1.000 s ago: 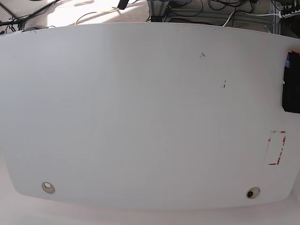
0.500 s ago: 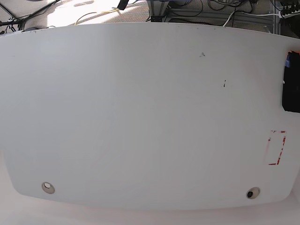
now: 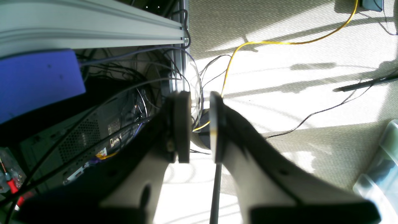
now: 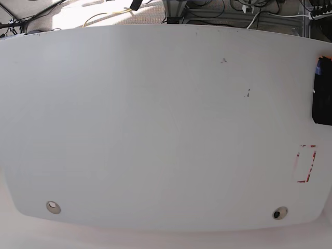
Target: Fold the T-shirt properly
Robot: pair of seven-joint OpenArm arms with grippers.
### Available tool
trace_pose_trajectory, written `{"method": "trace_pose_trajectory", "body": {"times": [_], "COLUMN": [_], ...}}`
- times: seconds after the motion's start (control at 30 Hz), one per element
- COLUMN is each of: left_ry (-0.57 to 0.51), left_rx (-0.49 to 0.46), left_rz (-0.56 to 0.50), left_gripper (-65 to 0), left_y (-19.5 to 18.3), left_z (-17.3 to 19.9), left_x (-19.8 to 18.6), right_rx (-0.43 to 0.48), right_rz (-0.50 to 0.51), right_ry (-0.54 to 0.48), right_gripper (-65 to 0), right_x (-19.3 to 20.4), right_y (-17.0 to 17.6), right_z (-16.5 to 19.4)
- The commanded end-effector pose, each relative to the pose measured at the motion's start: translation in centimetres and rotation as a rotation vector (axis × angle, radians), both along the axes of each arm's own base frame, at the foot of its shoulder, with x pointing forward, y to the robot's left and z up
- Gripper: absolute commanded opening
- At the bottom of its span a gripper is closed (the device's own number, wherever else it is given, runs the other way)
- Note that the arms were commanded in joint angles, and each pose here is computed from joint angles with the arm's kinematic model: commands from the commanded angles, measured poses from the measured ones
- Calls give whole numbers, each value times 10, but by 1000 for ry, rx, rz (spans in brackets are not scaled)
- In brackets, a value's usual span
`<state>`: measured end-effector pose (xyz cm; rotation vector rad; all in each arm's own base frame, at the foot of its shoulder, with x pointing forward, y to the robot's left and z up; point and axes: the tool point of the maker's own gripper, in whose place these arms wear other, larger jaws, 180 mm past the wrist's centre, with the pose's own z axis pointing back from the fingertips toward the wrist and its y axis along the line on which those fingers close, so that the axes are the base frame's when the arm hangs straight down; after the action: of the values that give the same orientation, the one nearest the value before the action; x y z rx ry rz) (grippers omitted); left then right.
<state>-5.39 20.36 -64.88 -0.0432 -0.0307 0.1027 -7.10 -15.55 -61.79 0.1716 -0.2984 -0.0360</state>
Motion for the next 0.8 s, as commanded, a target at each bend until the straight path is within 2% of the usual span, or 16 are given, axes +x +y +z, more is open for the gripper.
{"method": "trace_pose_trajectory", "body": {"times": [0.0,0.1,0.23,0.47,0.77], "left_ry": [36,31,14,20,19], "left_rx": [42,96,154,155,150], "left_rz": [-28,-42,-66,-99,-96], "left_gripper": [-287,-287,-275,-208,-206], "left_y": [6,13,20,5,2], "left_z": [-1,-2,-3,-6,-6], "left_x": [-11,-1,16,18,18], "right_rx": [7,10,11,7,7], "right_rz": [10,20,34,26,19], "right_ry": [51,70,147,230,248], "right_gripper": [-550,-549,-549,-549,-549], "right_x": [-8,2,0,-2,-1], "right_y": [0,2,4,2,1], "right_z": [-2,-7,-14,-25,-28]}}
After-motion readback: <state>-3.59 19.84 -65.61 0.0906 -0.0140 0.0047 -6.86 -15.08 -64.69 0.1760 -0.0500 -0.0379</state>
